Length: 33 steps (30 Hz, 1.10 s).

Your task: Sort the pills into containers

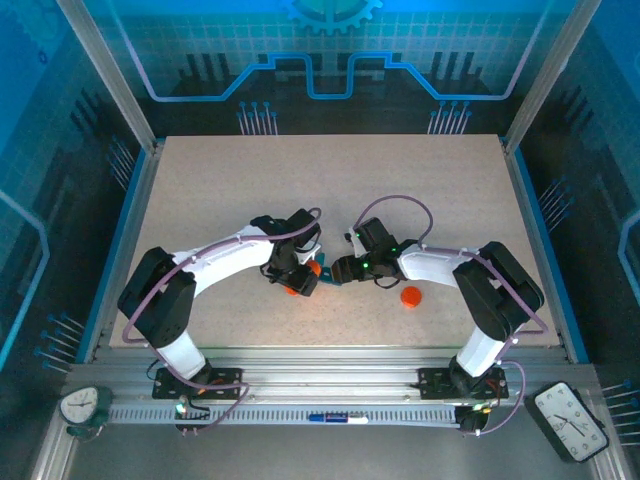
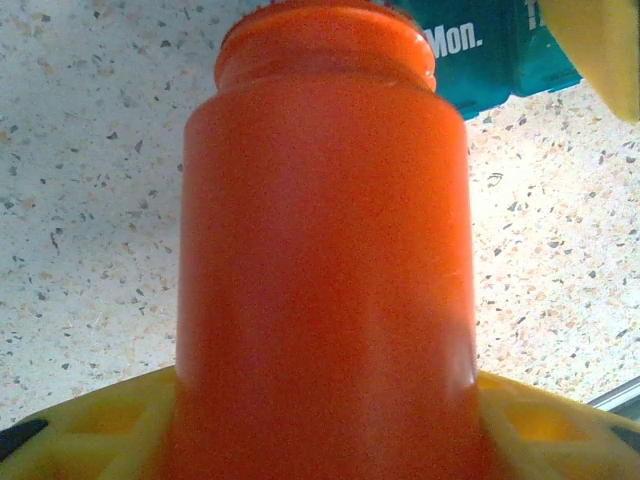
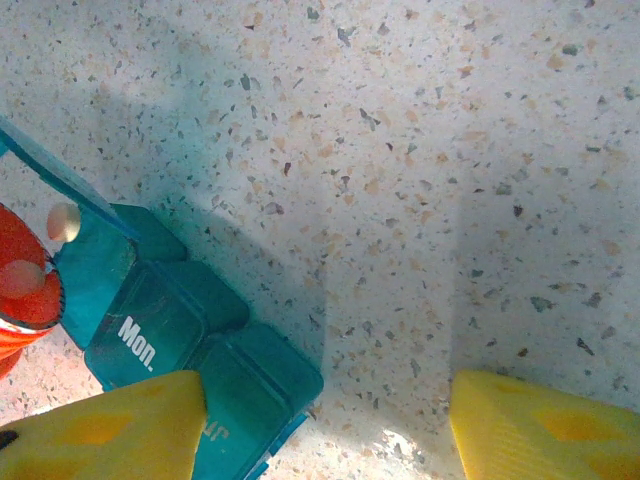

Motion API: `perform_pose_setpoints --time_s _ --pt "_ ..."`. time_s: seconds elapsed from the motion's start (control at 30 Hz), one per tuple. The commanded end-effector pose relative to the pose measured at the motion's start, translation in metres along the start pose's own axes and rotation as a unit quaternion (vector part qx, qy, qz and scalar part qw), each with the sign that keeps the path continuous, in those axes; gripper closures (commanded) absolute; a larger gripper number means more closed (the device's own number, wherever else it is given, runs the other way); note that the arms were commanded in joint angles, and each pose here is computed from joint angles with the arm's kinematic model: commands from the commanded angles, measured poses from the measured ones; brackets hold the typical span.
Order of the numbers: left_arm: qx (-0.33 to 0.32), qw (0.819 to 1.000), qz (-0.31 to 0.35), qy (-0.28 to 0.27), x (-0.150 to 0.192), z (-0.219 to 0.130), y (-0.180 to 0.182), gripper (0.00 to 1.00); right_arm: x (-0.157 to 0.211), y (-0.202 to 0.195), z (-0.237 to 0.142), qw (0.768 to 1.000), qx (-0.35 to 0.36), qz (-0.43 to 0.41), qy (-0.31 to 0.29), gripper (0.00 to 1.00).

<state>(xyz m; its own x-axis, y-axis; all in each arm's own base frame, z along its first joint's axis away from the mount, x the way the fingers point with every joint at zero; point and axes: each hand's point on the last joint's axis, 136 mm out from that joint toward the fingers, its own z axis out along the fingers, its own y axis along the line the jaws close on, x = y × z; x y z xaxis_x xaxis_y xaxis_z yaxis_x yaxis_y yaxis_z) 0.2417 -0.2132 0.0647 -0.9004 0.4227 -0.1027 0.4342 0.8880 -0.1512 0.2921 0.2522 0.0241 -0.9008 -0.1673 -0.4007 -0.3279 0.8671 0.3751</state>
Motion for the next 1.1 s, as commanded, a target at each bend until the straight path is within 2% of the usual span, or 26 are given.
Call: perform_pose_setpoints --time_s 0.0,1.07 --pt "0.0 1.0 0.007 0.008 -0.0018 -0.0043 0.0009 1.0 0.0399 -0.0164 0.014 0.998 0.027 0.012 0.061 0.33" --pt "0.011 0.999 0.016 0.032 -0.0032 -0.0053 -0.0045 1.0 0.0413 -0.0172 0.0155 0.998 0.027 0.015 0.063 0.33"
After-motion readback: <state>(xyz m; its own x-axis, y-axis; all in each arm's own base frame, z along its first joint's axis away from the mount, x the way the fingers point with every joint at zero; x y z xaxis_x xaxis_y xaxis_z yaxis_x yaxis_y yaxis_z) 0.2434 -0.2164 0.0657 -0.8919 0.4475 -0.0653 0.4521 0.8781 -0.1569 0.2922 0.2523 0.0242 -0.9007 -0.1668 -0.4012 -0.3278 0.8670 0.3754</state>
